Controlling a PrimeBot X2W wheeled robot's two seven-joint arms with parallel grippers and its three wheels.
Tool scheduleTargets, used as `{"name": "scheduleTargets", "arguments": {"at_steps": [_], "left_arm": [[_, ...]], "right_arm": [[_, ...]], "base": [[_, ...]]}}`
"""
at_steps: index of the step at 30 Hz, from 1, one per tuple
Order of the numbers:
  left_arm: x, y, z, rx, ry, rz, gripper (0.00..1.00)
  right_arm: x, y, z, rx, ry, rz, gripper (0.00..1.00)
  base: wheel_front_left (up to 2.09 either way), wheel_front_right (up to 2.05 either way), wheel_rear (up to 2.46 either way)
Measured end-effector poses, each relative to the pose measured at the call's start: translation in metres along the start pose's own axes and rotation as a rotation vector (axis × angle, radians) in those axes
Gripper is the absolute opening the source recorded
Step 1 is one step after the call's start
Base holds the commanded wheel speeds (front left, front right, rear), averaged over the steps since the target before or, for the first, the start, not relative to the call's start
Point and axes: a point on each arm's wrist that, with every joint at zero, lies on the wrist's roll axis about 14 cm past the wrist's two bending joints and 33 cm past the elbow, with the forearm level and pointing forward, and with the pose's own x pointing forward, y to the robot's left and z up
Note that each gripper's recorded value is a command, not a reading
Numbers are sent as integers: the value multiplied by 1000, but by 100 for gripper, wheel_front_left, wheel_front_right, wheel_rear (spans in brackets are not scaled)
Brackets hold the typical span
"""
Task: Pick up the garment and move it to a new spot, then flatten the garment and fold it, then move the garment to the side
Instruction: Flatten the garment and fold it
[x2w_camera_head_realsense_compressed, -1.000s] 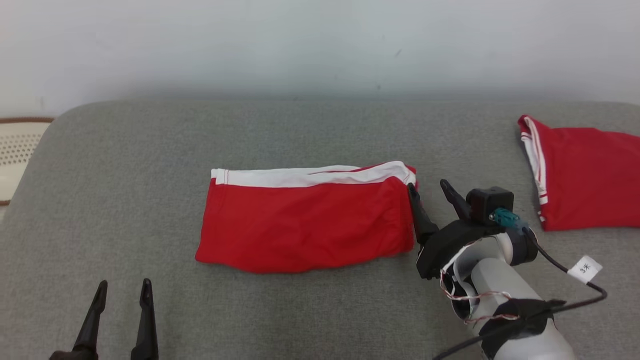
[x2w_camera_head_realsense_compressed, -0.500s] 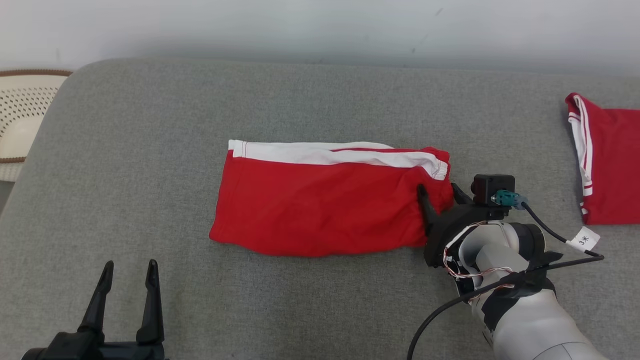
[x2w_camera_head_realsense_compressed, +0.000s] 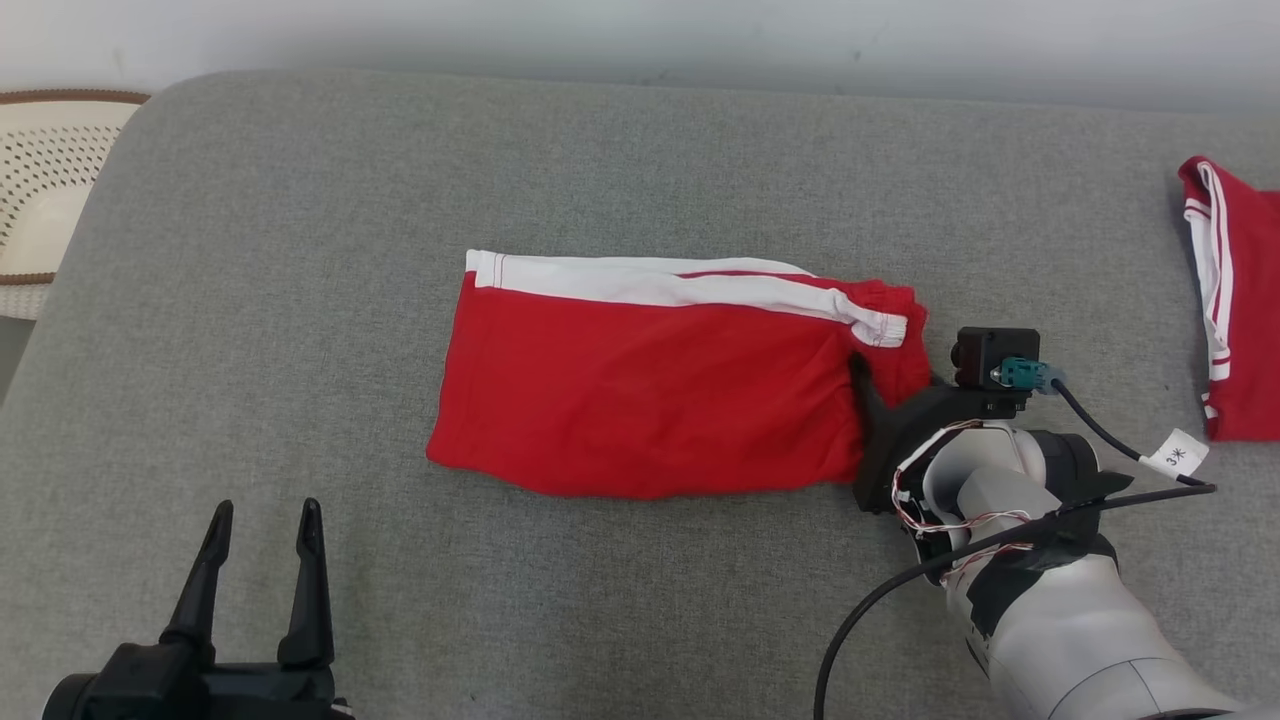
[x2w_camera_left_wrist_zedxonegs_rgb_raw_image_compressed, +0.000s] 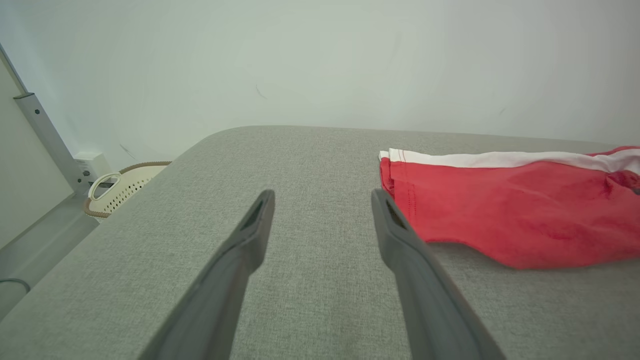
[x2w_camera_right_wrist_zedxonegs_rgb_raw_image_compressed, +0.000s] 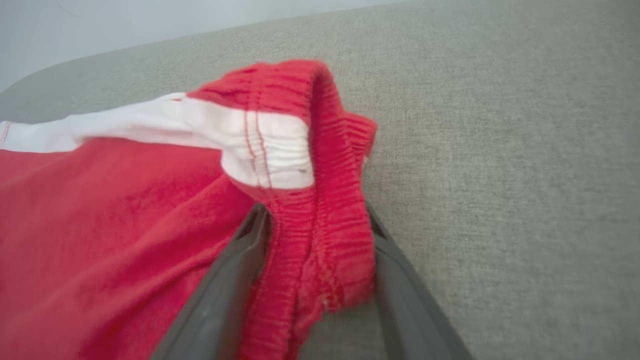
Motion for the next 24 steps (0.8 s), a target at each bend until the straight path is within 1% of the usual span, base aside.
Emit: {"name": "scheduleTargets", "arguments": {"at_steps": [1, 7, 13, 20, 24], "left_arm": [[0, 0, -1, 0, 2, -1, 100], [-1, 1, -2, -5, 8, 7, 100], [-3, -3, 2, -14, -5, -8, 100], [-9, -12, 7, -31, -18, -34, 100], [-9, -20, 11, -41, -29, -56, 100]], "right_arm": [[1, 1, -1, -1, 2, 4, 0], [-3, 5, 3, 2, -19, 9, 0], [-18, -1, 7, 13, -48, -9, 0], [-44, -39, 23, -29, -91, -79, 0], [-55, -46, 29, -21, -95, -92, 0]], "base": [[0, 0, 0], [0, 0, 0], [0, 0, 0], [0, 0, 0], [0, 0, 0]]}}
